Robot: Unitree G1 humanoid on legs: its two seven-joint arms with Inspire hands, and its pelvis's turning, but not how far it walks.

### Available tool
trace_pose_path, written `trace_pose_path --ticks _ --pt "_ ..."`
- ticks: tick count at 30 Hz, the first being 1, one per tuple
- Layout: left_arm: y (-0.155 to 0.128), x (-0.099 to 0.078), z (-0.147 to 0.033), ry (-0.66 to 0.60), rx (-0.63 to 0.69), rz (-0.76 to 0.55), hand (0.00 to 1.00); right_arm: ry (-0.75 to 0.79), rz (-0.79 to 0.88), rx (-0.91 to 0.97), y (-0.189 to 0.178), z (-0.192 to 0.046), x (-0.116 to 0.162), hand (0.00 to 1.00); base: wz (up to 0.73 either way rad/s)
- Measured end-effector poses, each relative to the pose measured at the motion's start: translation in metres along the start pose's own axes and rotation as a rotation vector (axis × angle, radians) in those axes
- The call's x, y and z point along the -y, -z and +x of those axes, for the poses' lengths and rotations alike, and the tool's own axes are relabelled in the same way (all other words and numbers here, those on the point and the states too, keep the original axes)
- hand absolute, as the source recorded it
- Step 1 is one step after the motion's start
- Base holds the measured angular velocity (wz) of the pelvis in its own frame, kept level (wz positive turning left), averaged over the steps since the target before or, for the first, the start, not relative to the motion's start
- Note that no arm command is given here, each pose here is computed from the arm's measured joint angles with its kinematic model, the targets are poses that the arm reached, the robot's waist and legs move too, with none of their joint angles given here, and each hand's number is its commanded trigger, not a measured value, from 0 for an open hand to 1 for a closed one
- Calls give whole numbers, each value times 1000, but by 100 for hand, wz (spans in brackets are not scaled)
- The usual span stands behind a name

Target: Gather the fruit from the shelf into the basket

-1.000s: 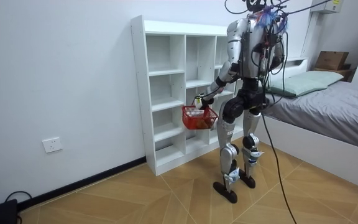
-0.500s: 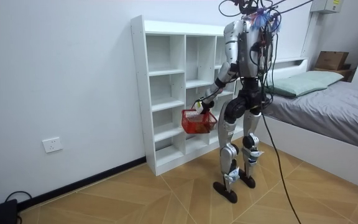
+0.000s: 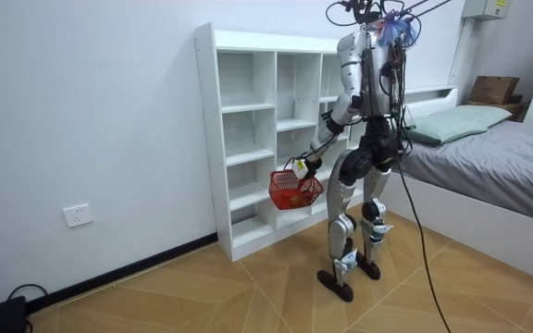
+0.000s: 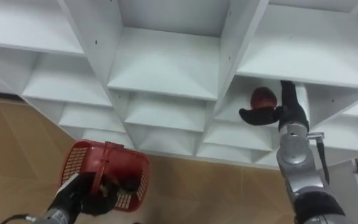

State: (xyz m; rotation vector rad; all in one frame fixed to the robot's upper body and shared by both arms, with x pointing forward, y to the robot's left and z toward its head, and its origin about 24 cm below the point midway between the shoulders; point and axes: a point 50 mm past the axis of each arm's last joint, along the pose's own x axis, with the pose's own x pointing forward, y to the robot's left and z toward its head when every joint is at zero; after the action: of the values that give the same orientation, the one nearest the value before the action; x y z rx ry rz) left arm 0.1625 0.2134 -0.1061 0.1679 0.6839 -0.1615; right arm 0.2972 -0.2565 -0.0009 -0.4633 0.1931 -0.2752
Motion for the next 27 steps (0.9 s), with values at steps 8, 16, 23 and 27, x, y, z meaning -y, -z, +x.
trace_pose_path --ticks 8,16,23,27 --pt "-1 -3 5 -23 -26 1 100 54 -11 9 -10 10 8 0 1" --pt "-11 -4 11 -39 -7 9 100 81 -7 19 -15 14 9 0 0" --pt "-23 -2 18 -54 21 16 100 122 -6 -46 -7 16 17 0 -8" --pt "-27 4 21 -44 26 24 100 122 -19 -64 -7 17 17 0 -7"
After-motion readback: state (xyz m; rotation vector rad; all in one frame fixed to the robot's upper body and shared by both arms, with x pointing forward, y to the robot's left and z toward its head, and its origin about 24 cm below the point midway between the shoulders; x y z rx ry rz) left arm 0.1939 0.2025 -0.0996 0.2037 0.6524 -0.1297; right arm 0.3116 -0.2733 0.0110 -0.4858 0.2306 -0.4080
